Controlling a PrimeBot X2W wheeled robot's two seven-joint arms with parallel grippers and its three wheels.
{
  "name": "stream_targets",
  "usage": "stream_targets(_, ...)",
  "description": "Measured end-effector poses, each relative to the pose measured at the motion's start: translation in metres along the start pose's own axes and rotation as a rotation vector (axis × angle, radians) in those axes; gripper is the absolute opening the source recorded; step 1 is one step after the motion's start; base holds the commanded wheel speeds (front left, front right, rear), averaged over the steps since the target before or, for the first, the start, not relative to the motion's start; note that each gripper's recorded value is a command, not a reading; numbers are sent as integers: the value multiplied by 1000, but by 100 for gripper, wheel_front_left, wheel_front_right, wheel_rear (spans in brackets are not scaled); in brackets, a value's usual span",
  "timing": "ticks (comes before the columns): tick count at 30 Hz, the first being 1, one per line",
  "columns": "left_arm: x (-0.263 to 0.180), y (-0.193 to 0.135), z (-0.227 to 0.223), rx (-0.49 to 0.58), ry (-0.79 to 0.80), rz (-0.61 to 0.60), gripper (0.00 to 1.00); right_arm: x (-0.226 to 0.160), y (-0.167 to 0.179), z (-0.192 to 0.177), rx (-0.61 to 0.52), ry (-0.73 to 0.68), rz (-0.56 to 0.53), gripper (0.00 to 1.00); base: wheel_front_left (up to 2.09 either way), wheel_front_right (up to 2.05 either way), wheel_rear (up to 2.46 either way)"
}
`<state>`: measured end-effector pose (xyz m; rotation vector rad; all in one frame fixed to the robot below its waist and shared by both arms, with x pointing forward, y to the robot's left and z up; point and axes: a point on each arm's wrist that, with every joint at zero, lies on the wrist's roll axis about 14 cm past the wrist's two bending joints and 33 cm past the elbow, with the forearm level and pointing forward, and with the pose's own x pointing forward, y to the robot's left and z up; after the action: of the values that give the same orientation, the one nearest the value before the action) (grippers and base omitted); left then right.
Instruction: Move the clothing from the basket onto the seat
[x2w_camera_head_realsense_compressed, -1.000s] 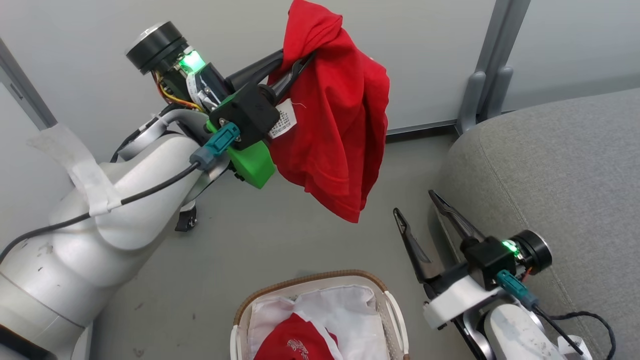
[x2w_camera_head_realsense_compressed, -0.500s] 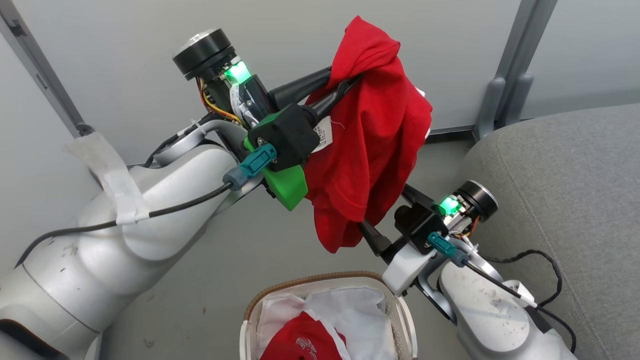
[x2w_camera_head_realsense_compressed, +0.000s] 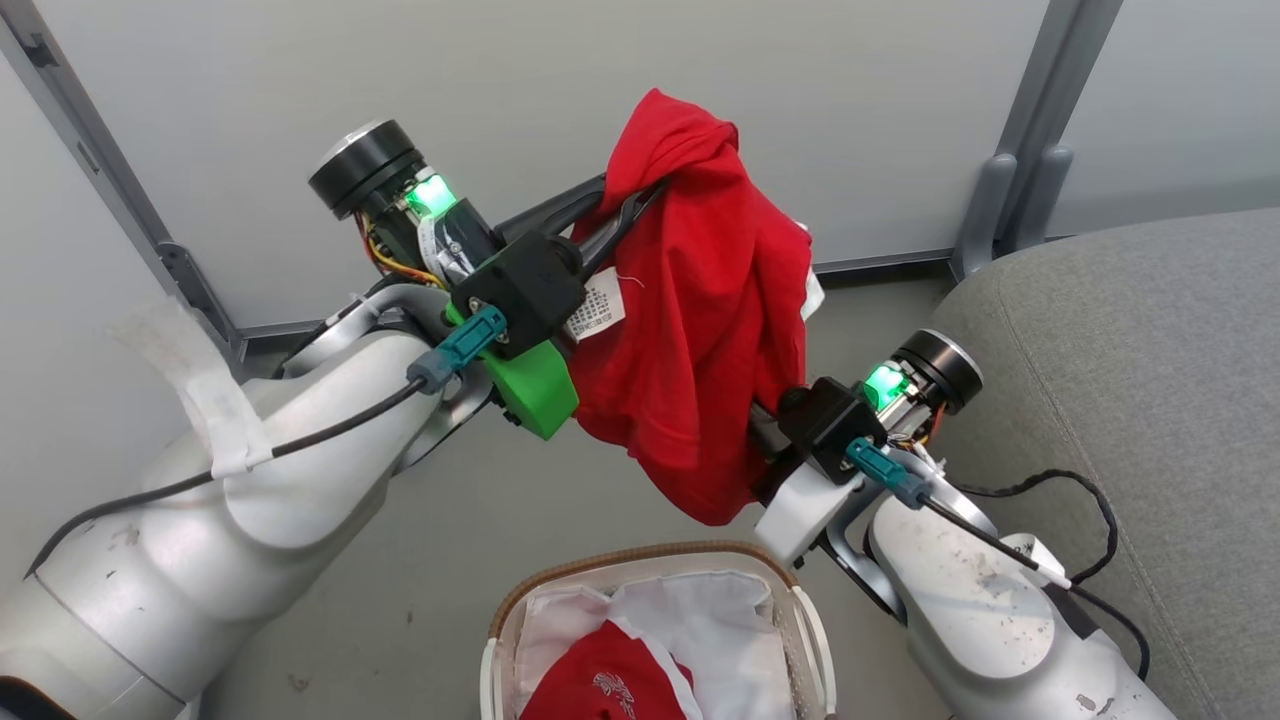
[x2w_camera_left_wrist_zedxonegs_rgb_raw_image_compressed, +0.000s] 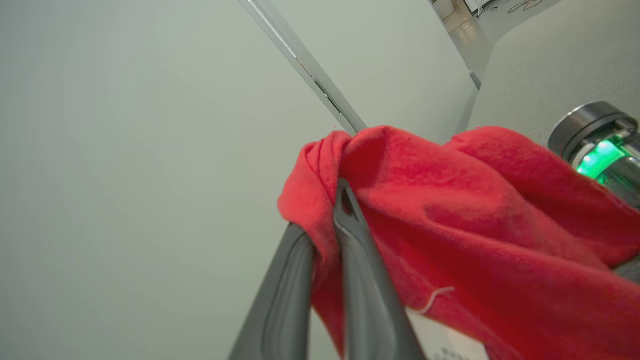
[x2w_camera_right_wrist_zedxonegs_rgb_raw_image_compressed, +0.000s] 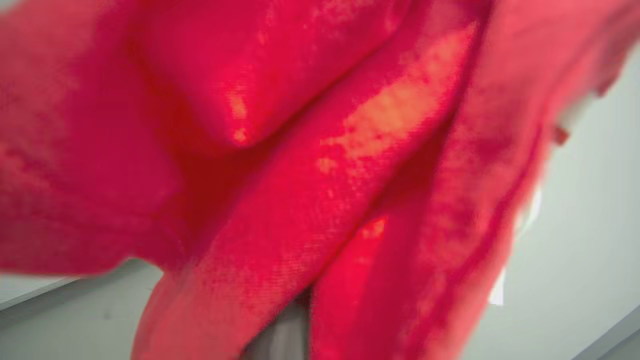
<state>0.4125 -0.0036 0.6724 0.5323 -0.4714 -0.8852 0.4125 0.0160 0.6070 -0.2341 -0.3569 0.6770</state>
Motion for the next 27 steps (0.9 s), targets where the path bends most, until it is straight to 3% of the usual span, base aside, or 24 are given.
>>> stream_targets(9,-12,-4,-28,-125,48,76,0,-10,-18,-3,15,1,-65,0,0,0,0)
stream_targets(11,-16,-6,-34,-171,56,108,58,-11,-21,-2,16,-4,-75,0,0,0,0)
stream_targets(12,-18,-7,-37,-197,59,128,100,-12,-23,-2,18,-5,-83,0,0,0,0)
stream_targets(19,-34,-25,-63,-391,96,252,100,-15,-37,1,16,-17,-124,0,0,0,0)
stream_targets(27,-46,-63,-89,-568,147,310,100,-20,-55,2,9,-24,-177,0,0,0,0)
